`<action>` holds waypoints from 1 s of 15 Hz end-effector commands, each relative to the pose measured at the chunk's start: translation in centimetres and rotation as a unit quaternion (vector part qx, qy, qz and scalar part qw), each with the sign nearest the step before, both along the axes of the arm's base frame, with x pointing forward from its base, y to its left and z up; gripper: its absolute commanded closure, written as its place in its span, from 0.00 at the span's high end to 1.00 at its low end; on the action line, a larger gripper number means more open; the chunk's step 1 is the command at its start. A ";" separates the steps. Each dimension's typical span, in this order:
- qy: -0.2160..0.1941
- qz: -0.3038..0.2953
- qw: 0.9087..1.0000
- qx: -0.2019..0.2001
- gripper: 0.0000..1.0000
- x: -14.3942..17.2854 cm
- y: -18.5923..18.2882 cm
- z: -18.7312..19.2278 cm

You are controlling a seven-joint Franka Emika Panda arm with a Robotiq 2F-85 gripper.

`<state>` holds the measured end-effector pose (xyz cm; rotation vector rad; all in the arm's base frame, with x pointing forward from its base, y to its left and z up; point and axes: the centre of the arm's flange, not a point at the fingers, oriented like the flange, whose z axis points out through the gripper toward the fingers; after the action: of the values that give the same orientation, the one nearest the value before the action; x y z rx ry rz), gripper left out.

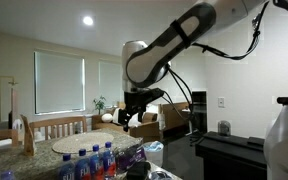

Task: Remove the black object from the plastic

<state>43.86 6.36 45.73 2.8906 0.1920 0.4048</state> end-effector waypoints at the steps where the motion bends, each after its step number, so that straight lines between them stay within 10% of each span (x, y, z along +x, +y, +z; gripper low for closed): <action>1: 0.028 0.013 0.998 0.054 1.00 2.4 -4.2 -5.9; 5: 0.075 0.005 0.991 0.114 1.00 2.4 -7.2 -10.7; 15: 0.073 -0.029 0.991 0.113 1.00 6.5 -9.5 -7.2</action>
<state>47.41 -1.19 36.49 3.1256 0.1421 0.2155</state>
